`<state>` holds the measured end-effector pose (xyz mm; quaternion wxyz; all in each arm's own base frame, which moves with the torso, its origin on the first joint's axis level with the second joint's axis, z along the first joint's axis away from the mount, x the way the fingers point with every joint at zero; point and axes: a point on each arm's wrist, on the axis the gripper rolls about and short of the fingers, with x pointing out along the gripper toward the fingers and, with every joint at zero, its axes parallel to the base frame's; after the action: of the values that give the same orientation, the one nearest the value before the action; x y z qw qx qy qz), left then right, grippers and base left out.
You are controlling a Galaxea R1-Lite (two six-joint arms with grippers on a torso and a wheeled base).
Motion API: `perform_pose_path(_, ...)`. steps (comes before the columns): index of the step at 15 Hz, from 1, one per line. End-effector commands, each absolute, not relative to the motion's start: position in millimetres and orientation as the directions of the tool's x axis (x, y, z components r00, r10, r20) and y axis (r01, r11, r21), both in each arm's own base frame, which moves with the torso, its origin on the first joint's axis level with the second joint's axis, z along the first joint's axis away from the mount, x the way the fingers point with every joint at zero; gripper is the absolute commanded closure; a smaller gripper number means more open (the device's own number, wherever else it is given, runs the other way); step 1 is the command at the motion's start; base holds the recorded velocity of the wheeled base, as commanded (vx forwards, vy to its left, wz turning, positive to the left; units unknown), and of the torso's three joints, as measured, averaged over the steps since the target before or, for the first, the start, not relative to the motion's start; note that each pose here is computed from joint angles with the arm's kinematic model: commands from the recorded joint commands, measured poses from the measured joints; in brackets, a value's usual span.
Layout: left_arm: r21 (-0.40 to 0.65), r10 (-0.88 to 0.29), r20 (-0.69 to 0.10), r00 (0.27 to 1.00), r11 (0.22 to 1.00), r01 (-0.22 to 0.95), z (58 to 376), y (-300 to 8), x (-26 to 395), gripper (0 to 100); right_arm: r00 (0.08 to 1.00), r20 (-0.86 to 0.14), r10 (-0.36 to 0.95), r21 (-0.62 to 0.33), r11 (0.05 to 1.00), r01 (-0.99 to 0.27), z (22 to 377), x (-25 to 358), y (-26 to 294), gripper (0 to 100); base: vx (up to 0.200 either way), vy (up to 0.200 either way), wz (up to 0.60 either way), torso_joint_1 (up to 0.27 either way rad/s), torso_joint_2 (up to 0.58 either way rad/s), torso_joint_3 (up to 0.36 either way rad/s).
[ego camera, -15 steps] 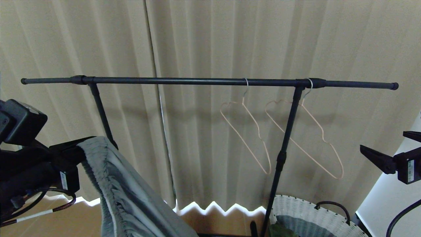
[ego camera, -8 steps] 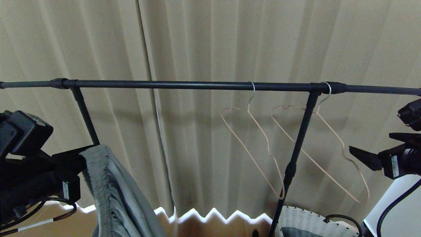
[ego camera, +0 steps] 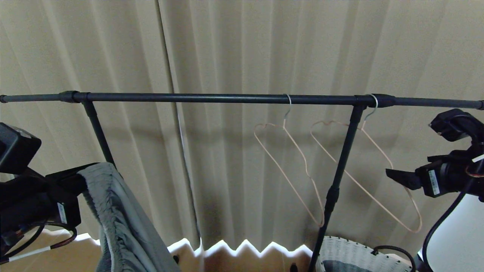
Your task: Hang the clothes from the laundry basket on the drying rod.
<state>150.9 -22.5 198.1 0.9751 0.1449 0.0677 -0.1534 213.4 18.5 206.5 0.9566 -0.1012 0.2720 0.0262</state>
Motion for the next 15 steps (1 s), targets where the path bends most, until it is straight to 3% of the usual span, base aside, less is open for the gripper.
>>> perform_pose_path(1, 0.265, -0.28, -0.166, 0.946, 0.911, 0.316, 197, -23, 151, 100, 0.815, -0.58, -0.005, -0.134, 0.987, -0.09, 194, 238, 22, 0, 0.0, 0.0, 0.0, 0.0, 0.0, 0.0)
perform_pose_path(6, 0.269, -0.283, -0.161, 0.946, 0.909, 0.318, 193, -23, 150, 100, 0.779, -0.627, -0.001, -0.091, 0.993, -0.072, 176, 266, 27, 0, 0.0, 0.0, 0.0, 0.0, 0.0, 0.0)
perform_pose_path(13, 0.267, -0.283, -0.163, 0.945, 0.91, 0.318, 192, -23, 150, 100, 0.779, -0.626, 0.026, -0.09, 0.99, -0.105, 177, 271, 38, 0, 0.0, 0.0, 0.0, 0.0, 0.0, 0.0)
perform_pose_path(14, 0.267, -0.283, -0.163, 0.945, 0.91, 0.318, 192, -23, 150, 100, 0.781, -0.625, 0.023, -0.091, 0.991, -0.102, 177, 271, 38, 100, 0.0, 0.0, 0.0, 0.0, 0.0, 0.0)
perform_pose_path(15, 0.267, -0.283, -0.164, 0.945, 0.91, 0.318, 192, -23, 151, 100, 0.779, -0.627, 0.024, -0.089, 0.991, -0.103, 176, 271, 38, 100, 0.0, 0.0, 0.0, 0.0, 0.0, 0.0)
